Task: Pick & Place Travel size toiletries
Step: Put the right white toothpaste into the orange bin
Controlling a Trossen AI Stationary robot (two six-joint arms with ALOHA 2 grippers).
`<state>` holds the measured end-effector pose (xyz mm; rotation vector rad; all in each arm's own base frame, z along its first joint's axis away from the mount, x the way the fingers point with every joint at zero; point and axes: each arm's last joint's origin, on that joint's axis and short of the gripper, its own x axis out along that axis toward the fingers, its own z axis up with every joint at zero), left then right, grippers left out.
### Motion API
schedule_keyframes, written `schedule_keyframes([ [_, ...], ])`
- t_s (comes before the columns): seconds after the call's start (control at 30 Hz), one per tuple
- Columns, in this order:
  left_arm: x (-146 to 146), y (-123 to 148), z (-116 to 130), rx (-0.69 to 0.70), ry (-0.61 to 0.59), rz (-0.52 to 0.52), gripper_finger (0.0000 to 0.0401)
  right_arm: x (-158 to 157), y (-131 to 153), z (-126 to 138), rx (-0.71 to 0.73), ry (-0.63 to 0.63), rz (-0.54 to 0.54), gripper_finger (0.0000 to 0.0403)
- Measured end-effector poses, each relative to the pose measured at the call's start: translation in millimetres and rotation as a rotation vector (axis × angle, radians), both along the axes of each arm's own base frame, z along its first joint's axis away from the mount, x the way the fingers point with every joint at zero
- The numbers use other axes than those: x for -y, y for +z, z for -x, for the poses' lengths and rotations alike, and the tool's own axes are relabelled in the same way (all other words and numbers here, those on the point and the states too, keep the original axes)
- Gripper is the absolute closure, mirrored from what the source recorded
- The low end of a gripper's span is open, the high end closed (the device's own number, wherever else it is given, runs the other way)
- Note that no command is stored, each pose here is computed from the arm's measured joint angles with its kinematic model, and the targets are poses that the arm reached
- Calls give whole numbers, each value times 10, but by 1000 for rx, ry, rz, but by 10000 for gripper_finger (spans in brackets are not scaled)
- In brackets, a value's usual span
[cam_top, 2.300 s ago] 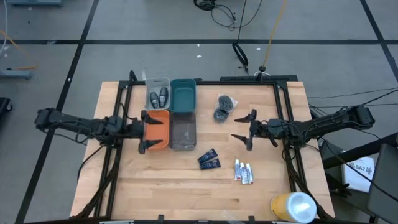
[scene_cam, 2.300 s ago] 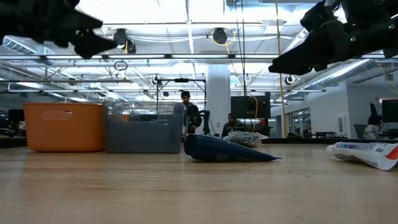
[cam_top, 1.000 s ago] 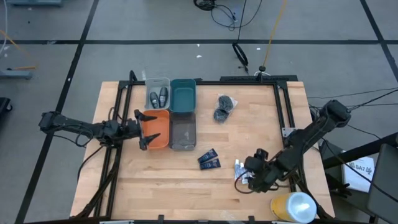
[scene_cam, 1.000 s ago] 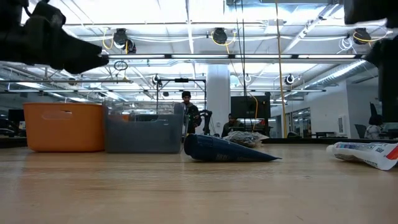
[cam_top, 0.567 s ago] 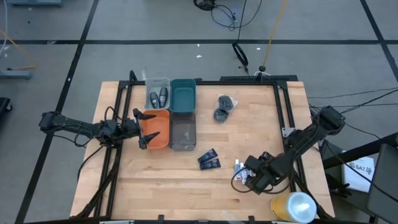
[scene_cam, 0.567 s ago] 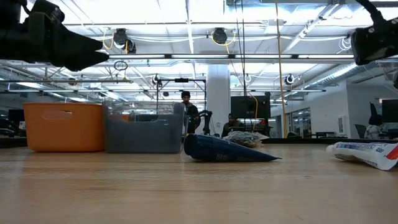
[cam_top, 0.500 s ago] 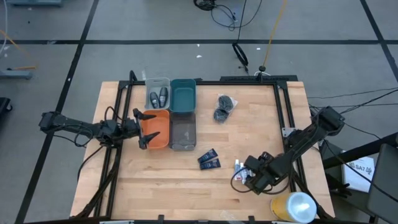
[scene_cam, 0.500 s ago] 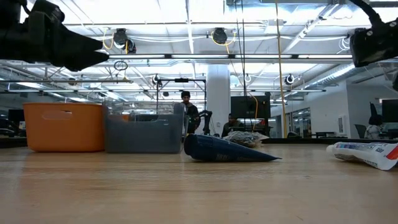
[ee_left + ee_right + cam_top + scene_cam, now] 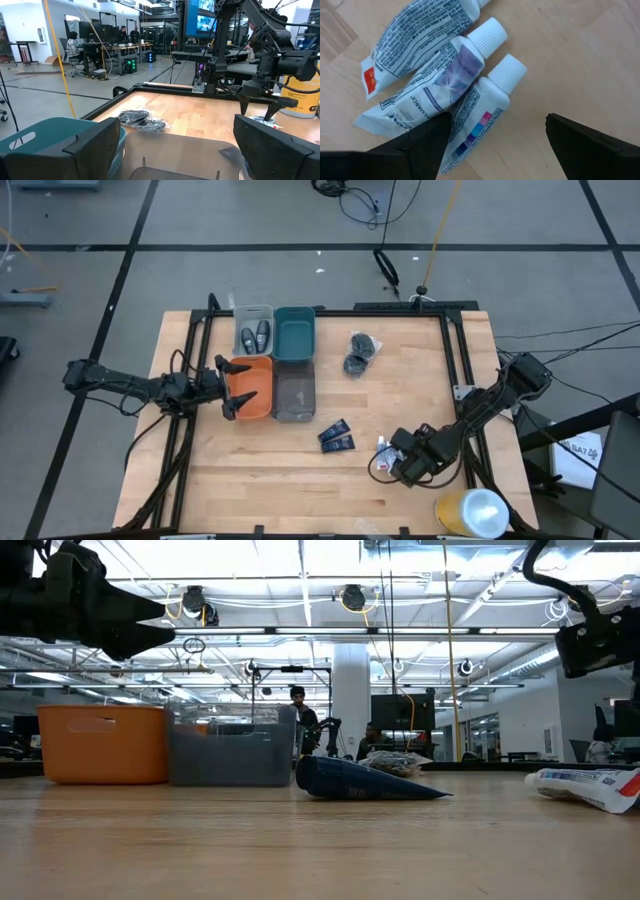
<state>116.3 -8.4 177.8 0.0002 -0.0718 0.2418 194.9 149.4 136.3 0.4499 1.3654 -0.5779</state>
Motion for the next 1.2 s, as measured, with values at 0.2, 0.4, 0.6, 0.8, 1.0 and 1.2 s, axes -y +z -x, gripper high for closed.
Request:
schedule_keyframes([
  [0.2,0,-1,0,0,-1,2,31,175,-86,18,-73,44,39,88],
  [0.4,0,-1,0,-1,-1,2,33,401,-106,81,-193,-18,142,88],
  [0.6,0,-1,0,-1,-1,2,23,618,-70,69,-233,-40,280,88],
  [0.8,0,-1,0,-1,-2,1,29,740,18,-8,-126,13,358,88],
  [1.0,1,-1,0,-1,-2,1,35,749,163,-105,75,56,395,88],
  [1.2,1,-1,0,-1,-2,1,24,624,324,-157,223,128,196,99],
])
